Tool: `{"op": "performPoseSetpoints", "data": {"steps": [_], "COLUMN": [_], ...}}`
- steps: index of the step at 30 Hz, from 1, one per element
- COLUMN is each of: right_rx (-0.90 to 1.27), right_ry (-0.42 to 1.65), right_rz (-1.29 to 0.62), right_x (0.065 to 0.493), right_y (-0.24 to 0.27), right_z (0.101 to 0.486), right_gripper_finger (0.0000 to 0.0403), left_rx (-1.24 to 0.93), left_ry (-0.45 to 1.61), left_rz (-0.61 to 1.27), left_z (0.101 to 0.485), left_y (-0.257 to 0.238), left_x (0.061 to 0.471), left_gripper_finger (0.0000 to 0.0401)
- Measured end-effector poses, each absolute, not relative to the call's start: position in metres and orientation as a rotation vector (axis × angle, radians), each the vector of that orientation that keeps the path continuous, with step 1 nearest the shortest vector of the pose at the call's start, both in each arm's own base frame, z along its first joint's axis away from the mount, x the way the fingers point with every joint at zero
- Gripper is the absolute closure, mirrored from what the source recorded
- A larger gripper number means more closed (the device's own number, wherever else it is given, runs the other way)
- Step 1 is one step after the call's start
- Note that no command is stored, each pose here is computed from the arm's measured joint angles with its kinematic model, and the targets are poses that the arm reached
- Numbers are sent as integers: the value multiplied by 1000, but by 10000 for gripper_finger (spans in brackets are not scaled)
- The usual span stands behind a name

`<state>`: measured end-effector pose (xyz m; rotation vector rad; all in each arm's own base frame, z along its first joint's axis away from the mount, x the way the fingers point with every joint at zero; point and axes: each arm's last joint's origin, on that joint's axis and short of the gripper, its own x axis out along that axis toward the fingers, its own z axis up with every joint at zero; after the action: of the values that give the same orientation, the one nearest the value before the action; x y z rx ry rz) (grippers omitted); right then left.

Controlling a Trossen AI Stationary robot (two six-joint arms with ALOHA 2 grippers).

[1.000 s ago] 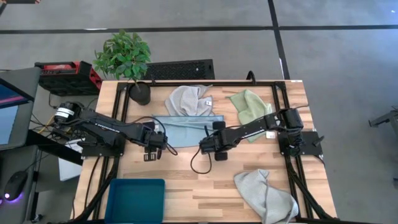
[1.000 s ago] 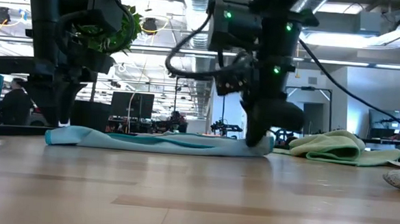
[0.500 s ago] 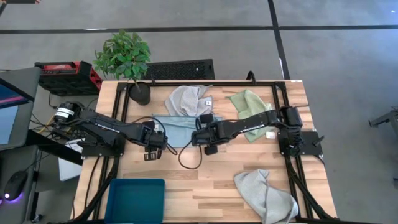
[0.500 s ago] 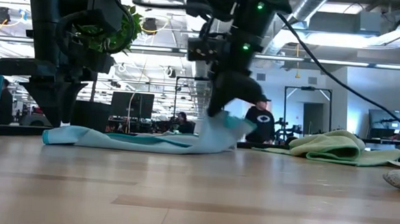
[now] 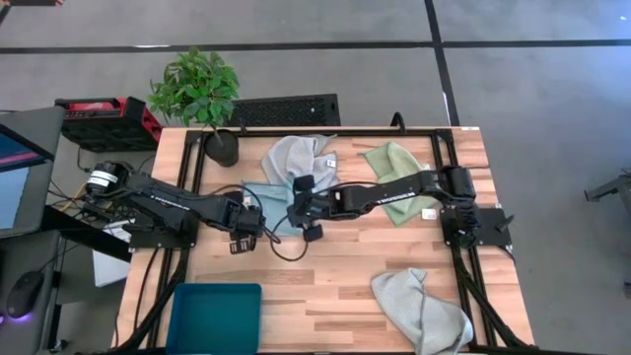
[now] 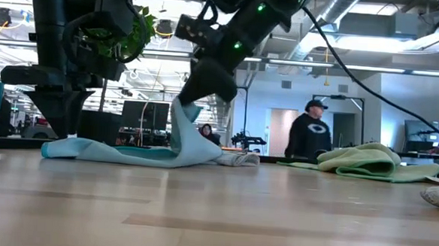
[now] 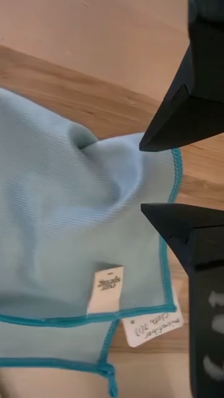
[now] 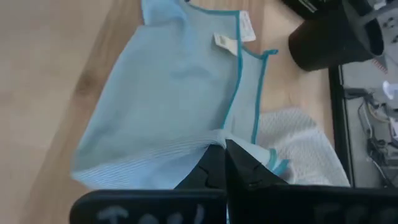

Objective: Fold microfiber towels
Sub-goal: Fold the blue microfiber cloth

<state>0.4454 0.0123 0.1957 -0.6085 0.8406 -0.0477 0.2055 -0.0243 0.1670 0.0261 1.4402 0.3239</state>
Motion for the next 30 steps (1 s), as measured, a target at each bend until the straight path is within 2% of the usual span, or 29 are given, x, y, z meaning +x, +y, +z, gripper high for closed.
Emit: {"op": "performPoseSetpoints", "data": {"steps": [8,16,30], "right_rx": [-602,-594,-562], "right_ry": [703,624,414], "right_rz": [-78,-80,-97], "right_x": [461,474,510], "right_y": [4,0,-5], "right_z": [191,178,195], "right_gripper_finger": [397,397,397], "left_rx": [-20,-104,-139], "left_ry": [1462,1324,1205], "left_rz": [380,381,374], "left_z": [174,203,227], "left_y": [-23,-21,-18], "left_x": [196,178,155], "left_gripper_finger": [263,263,263]}}
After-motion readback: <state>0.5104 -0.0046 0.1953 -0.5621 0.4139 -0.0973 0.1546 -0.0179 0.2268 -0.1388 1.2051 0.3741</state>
